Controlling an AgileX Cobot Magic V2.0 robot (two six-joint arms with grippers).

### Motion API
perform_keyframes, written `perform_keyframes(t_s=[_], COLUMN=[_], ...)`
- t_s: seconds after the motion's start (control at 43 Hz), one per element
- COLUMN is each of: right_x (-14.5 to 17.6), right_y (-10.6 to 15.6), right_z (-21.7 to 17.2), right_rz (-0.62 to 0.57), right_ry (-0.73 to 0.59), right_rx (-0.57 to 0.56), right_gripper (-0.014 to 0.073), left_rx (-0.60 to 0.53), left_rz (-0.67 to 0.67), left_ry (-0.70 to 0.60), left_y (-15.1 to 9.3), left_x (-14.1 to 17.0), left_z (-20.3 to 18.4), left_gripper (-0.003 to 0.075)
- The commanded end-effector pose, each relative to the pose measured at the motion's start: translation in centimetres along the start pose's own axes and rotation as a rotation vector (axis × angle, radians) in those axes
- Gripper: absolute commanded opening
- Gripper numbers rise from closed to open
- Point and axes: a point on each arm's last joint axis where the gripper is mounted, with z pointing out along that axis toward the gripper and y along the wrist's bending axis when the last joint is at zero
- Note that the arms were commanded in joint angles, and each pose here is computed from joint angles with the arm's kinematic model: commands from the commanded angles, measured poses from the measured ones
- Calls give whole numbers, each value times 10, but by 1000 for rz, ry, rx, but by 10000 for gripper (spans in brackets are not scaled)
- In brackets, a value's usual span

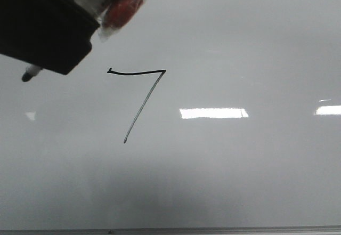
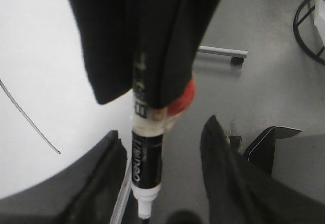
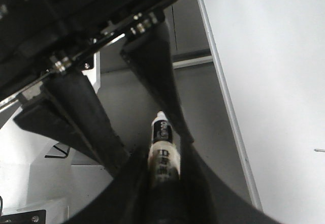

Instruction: Write number 7 on whiteboard

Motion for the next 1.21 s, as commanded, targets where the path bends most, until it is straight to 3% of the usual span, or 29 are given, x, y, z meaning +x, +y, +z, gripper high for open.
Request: perform_keyframes(t_s=[0.0, 0.14, 0.395, 0.512, 0.605, 0.744, 0.814, 1.0, 1.186], right_x=[-14, -14, -15, -15, -14, -16, -18, -20, 21], right_y=[5, 6, 8, 7, 6, 5, 7, 8, -2], right_z=[-14, -14, -14, -14, -14, -16, -21, -56, -85], right_rz=[-7, -2, 12, 3, -4, -4, -13, 18, 184], right_ry=[-100, -103, -115, -105, -99, -117, -145, -270, -356], right_rx=[17, 11, -7, -1, 7, 27, 50, 185, 405], right_gripper=[-58, -58, -58, -39, 79, 418, 526, 501, 407], left_rx=[-30, -29, -30, -30, -28, -17, -18, -103, -362], left_rz=[0, 0, 4, 4, 4, 4, -34, -210, -533], left_ry=[-93, -91, -90, -90, -87, -57, -28, 61, 151], left_y=[4, 4, 4, 4, 4, 3, 5, 26, 72], left_x=[-14, -14, -14, -14, -14, -10, -4, 22, 62], left_z=[-9, -9, -9, -9, -9, -9, -7, -2, -17], left_gripper=[323, 293, 29, -20, -20, -20, -20, -20, -20])
